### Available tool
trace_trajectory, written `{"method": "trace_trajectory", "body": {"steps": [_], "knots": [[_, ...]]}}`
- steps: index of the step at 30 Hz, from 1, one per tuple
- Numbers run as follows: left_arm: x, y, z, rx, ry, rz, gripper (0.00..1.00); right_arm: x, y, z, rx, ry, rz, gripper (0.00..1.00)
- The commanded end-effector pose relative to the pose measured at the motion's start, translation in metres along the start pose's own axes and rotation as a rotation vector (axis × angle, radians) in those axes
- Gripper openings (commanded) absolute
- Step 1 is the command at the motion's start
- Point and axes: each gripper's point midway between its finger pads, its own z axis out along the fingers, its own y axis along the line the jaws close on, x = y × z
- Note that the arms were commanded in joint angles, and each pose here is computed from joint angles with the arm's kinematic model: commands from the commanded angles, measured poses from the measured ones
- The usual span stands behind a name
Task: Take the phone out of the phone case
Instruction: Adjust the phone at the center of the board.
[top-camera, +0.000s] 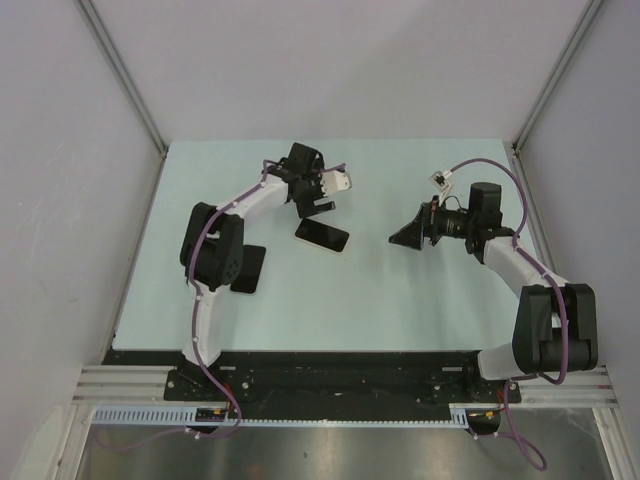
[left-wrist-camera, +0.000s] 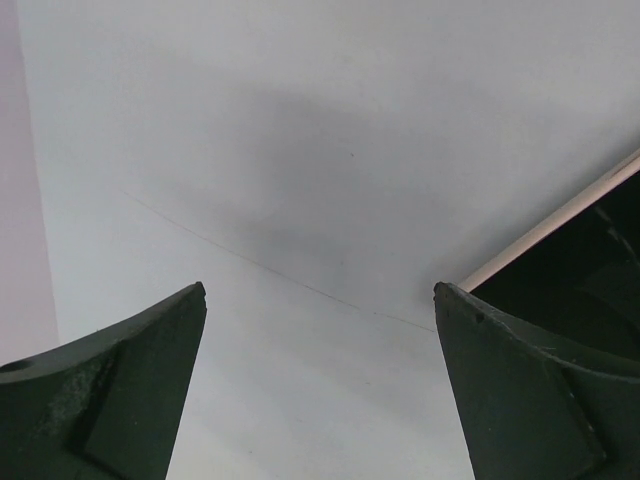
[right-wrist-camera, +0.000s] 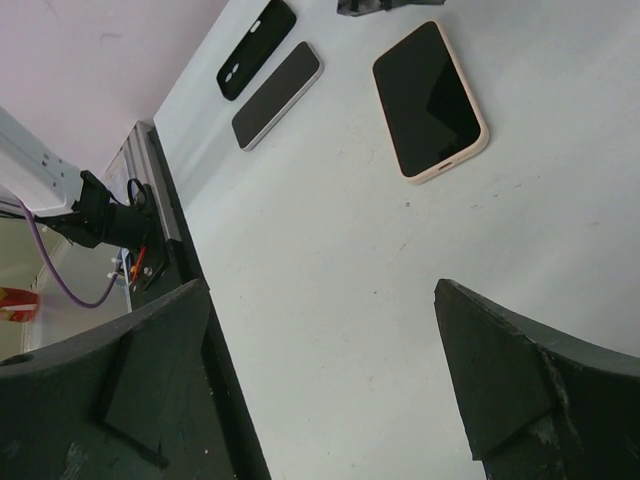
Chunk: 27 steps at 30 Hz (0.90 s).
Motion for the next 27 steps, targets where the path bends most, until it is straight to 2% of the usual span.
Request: {"method": "trace_trajectory", "body": {"steps": [1, 9, 19, 27], "knots": [[0.025, -0.007, 0.019, -0.018, 0.097, 0.020, 1.00, -0.013, 0.006, -0.001, -0.004, -0.021, -0.067, 1.00], [0.027, -0.015, 0.019, -0.003, 0.109, 0.073, 1.00, -0.012, 0.005, -0.001, -0.003, -0.017, -0.068, 1.00], [0.045, -0.066, -0.001, 0.137, 0.083, 0.146, 1.00, -0.013, 0.008, -0.001, -0.005, -0.019, -0.075, 1.00], [0.029, -0.100, -0.020, 0.239, -0.024, 0.132, 1.00, -0.011, 0.007, 0.000, -0.005, -0.014, -0.078, 1.00]]}}
